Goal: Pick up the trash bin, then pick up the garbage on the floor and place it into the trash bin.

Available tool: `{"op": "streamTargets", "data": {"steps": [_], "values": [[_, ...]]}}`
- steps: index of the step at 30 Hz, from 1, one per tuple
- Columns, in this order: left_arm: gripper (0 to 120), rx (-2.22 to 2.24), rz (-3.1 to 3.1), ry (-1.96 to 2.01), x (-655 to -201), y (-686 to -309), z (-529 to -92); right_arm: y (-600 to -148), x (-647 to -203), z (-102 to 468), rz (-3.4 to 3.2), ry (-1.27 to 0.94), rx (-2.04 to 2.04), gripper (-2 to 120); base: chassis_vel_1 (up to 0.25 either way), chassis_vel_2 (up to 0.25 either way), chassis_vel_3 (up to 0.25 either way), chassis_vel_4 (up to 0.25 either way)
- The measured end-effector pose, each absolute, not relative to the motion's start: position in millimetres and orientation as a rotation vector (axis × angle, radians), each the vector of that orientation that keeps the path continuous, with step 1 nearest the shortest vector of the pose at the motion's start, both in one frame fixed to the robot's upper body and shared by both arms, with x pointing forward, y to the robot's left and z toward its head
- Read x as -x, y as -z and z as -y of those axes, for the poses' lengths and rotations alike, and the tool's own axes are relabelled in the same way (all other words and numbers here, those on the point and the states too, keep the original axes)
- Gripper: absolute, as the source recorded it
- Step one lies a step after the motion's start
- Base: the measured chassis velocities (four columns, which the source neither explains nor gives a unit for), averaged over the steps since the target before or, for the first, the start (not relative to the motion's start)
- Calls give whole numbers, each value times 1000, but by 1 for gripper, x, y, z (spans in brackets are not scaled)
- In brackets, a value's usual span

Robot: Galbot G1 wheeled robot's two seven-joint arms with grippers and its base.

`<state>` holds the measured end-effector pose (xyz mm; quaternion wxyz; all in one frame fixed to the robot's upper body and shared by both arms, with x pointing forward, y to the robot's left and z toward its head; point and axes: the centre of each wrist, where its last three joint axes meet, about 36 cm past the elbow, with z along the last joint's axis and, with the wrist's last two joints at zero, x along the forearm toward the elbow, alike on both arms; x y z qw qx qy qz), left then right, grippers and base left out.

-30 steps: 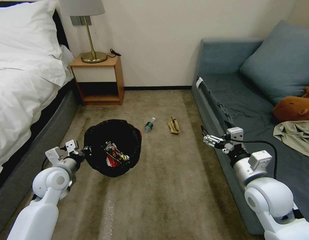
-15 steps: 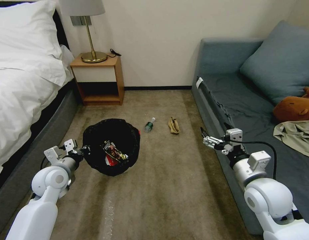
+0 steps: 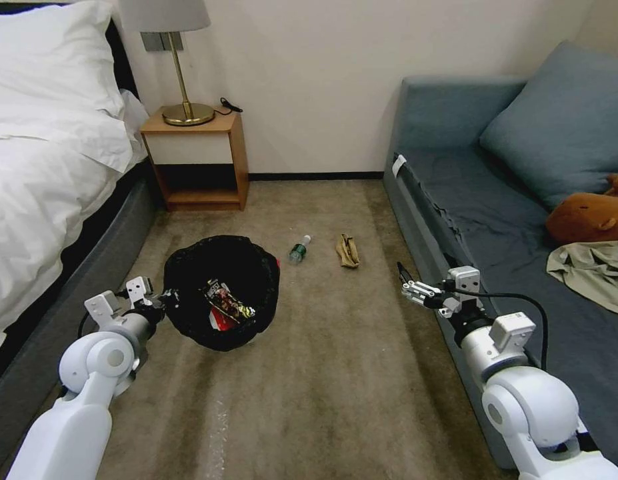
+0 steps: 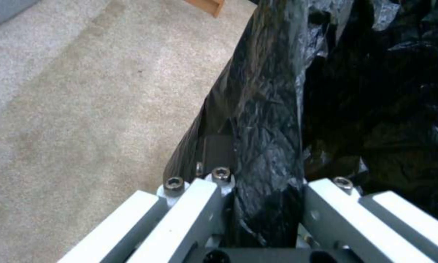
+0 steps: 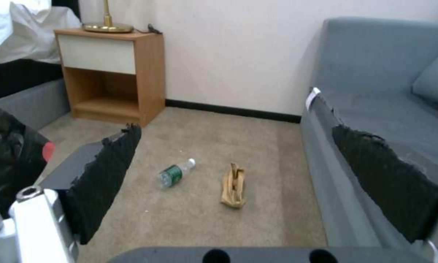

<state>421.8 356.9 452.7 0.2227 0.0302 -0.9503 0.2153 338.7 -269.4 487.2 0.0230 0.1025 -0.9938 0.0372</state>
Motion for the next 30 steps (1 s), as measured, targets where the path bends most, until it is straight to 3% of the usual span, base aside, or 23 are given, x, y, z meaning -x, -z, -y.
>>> {"op": "streamTargets", "data": {"steps": [30], "values": [[2,-100,2633,-609,-420,-453,-357,-485,-324,268,3062,-132,-340,100,-28,24,24,-29]]}}
